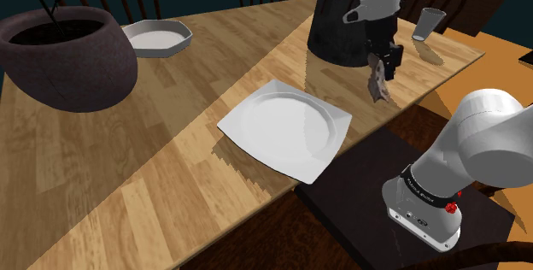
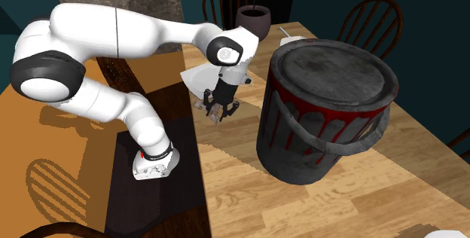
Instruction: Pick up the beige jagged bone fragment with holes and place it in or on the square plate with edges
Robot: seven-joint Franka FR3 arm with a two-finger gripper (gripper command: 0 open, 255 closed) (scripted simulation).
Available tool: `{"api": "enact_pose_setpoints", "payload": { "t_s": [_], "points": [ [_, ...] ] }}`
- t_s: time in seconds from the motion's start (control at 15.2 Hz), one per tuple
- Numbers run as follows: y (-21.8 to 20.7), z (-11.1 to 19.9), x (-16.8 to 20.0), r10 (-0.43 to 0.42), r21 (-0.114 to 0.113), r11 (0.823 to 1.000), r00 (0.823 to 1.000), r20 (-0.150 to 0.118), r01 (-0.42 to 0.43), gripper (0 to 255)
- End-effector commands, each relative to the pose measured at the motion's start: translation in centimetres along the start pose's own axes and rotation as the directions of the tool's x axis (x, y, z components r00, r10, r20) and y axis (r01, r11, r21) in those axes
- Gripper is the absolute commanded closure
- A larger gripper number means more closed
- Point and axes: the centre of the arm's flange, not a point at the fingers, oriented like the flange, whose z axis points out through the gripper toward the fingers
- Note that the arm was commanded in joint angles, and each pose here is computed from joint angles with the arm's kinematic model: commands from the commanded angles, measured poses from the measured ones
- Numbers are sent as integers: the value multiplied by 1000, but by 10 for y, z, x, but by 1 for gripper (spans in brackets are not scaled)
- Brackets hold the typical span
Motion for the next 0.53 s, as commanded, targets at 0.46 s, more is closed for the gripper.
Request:
{"api": "enact_pose_setpoints", "payload": {
  "t_s": [0.46],
  "points": [
    [-20,-38,12,0,0,1000,1000,0,0,255]
  ]
}}
